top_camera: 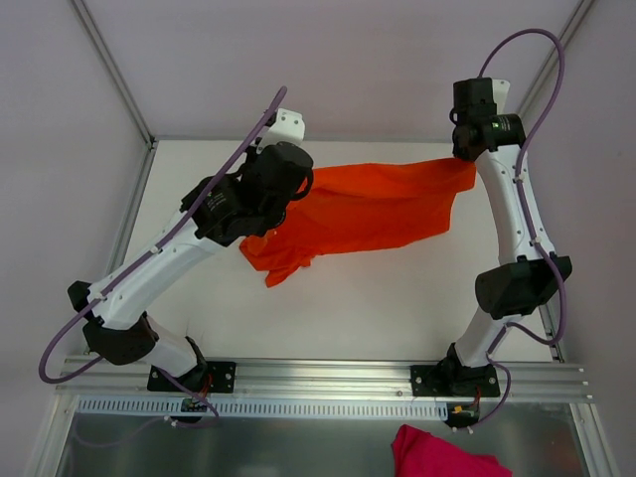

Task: Fold and stack the t-shirts
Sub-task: Flatten out the tshirt

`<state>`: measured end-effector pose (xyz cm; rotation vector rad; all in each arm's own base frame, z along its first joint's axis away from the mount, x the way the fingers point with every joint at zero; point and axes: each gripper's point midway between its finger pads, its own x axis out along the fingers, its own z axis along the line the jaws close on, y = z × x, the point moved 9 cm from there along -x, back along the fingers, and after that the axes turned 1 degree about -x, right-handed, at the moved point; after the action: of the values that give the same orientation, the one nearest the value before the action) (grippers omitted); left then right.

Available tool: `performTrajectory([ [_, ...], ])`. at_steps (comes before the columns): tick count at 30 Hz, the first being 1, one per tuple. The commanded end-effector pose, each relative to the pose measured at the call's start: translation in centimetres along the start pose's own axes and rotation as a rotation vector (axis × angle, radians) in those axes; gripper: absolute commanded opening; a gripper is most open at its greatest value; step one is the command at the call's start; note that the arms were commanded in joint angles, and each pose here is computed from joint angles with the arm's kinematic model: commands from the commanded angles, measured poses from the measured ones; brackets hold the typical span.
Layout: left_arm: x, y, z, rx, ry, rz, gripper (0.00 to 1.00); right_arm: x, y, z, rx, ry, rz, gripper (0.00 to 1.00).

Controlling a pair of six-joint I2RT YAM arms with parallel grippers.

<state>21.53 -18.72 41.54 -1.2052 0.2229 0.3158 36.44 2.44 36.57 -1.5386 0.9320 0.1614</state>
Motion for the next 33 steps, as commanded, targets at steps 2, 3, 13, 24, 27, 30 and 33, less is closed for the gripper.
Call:
performTrajectory([
  [2,-1.5,-2.3,3.5,-0.115,-0.106,-0.105,0.0,-2.1,-1.3,-2.4,0.008,0.081,-0.06,0.01],
  [3,-1.6,-2.4,3.6,-0.118,-0.114,-0.109,0.0,-2.3,-1.3,-2.5,0.008,0.084,-0.061,0.01],
  [13,-2.9,-1.2,4.5,-0.173,-0.009,-0.062,0.0,-3.6,1.4,-2.9,0.002,-0.031,0.115,0.01],
  [24,-6.5,3.7,3.9,-0.278,0.334,0.138,0.0,-7.8,8.9,-4.4,0.007,-0.242,0.223,0.01],
  [27,-8.5,4.3,2.7,-0.242,0.435,0.117,0.0,-9.1,9.8,-5.6,-0.001,-0.242,0.203,0.01],
  [30,-10.4,4.0,2.7,-0.244,0.556,0.111,0.0,-10.7,10.1,-6.9,-0.006,-0.251,0.187,0.01],
  [33,-12.3,3.2,3.2,-0.272,0.689,0.095,0.0,-12.2,10.1,-8.0,-0.004,-0.261,0.151,0.01],
])
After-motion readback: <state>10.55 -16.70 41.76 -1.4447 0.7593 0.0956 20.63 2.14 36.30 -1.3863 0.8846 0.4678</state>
